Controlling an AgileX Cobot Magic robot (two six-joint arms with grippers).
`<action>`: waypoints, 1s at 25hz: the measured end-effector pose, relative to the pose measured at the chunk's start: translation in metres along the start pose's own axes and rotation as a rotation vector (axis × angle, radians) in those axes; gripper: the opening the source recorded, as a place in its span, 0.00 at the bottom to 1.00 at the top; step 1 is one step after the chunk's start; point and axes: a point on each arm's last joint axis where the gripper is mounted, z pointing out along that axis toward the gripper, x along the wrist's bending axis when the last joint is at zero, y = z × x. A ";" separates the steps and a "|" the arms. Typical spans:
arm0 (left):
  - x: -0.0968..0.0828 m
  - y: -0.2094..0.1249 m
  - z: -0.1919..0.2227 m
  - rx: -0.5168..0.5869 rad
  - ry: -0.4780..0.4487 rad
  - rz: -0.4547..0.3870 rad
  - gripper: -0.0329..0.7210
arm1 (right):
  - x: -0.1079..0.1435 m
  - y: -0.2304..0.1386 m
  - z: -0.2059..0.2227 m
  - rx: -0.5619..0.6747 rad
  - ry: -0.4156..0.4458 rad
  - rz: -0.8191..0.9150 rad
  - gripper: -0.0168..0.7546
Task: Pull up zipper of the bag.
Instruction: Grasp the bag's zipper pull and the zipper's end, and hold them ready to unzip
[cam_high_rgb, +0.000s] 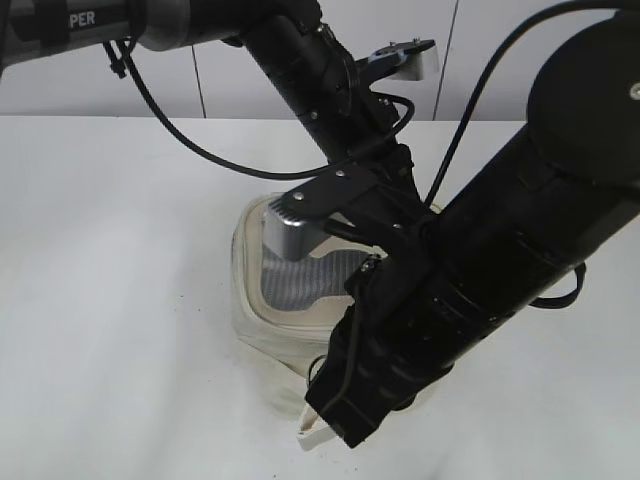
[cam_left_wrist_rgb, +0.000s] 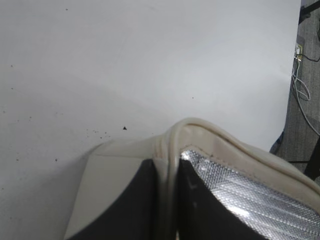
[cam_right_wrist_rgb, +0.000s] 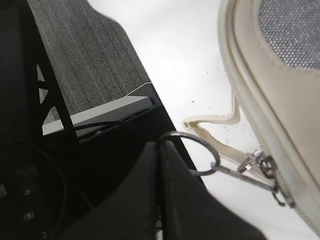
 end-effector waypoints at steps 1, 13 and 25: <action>0.000 0.000 0.000 0.001 0.001 0.000 0.16 | 0.000 0.000 0.000 0.000 0.001 0.000 0.03; 0.000 0.000 -0.001 -0.003 0.008 -0.007 0.18 | 0.003 -0.001 -0.025 -0.028 -0.116 0.087 0.61; -0.014 0.004 -0.070 -0.018 0.266 -0.073 0.44 | -0.055 -0.030 -0.103 -0.105 -0.411 0.396 0.75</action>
